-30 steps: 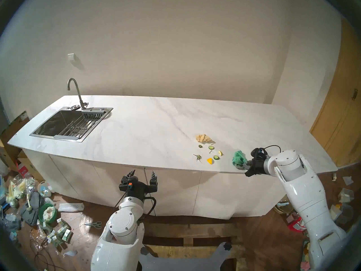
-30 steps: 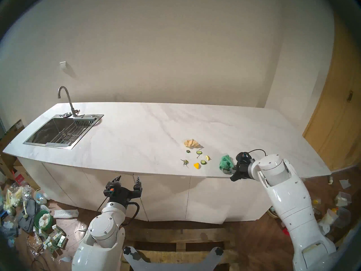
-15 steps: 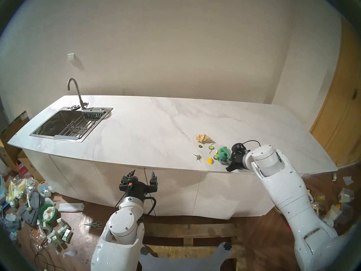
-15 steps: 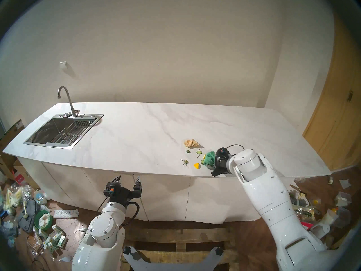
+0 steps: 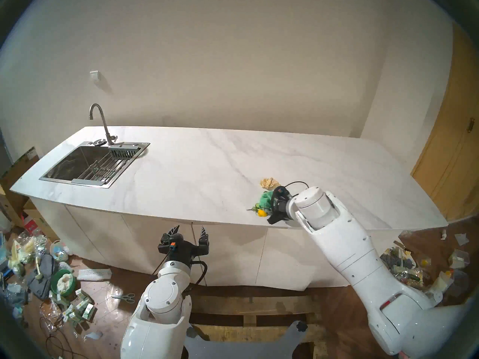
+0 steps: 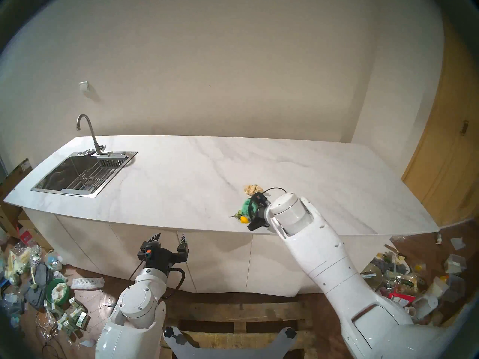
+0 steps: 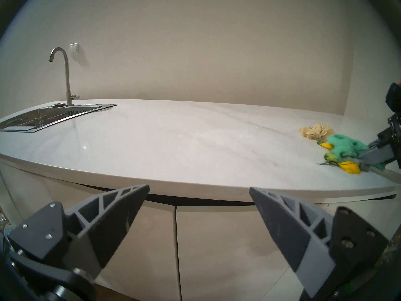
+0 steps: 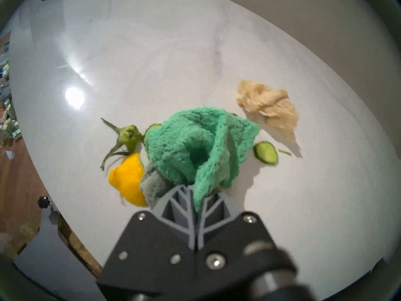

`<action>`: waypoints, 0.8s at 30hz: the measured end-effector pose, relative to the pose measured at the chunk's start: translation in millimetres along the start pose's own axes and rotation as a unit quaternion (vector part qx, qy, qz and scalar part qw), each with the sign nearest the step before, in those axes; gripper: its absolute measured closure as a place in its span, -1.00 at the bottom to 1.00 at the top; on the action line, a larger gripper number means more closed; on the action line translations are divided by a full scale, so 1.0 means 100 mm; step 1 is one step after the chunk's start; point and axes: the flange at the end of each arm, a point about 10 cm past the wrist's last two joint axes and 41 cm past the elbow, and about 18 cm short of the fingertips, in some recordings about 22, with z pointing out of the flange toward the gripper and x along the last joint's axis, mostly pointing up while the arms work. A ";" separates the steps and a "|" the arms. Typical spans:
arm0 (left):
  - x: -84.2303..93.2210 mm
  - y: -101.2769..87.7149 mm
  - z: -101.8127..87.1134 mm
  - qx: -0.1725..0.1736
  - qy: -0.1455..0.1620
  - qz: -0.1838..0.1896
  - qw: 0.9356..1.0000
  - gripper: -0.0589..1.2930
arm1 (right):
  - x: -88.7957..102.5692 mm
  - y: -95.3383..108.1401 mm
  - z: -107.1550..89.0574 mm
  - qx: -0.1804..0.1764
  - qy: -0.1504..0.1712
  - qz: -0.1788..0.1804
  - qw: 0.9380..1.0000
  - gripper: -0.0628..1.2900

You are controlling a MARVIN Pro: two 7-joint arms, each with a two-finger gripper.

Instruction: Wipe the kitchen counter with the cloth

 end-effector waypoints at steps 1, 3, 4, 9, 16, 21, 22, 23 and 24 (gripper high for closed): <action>0.00 0.00 0.00 0.000 0.000 0.000 1.000 -0.95 | 0.04 -0.04 0.03 -0.001 0.000 -0.002 1.000 0.94; 0.00 0.00 0.00 0.000 0.000 0.000 1.000 -0.95 | 0.12 -0.10 0.08 -0.003 0.001 -0.005 1.000 0.94; 0.00 0.00 0.00 0.000 0.000 0.000 1.000 -0.95 | 0.15 -0.12 0.11 -0.005 0.001 -0.005 1.000 0.94; 0.00 0.00 0.00 0.000 0.000 0.000 1.000 -0.95 | 0.30 -0.17 0.23 -0.019 -0.001 -0.002 1.000 0.94; 0.00 0.00 0.00 0.000 0.000 0.000 1.000 -0.95 | 0.45 -0.17 0.36 -0.045 -0.004 0.020 0.999 0.94; 0.01 0.00 0.00 0.000 0.001 0.000 1.000 -0.95 | 0.54 -0.23 0.32 -0.034 0.008 0.014 0.999 0.94; 0.01 0.00 0.00 0.000 0.001 0.000 1.000 -0.95 | 0.58 -0.25 0.29 -0.027 0.014 0.009 0.999 0.94; 0.01 0.00 0.00 0.000 0.001 0.000 1.000 -0.95 | 0.60 -0.27 0.26 -0.023 0.018 0.006 1.000 0.94; 0.01 0.00 0.00 0.000 0.001 0.000 1.000 -0.95 | 0.62 -0.28 0.25 -0.020 0.021 0.003 1.000 0.94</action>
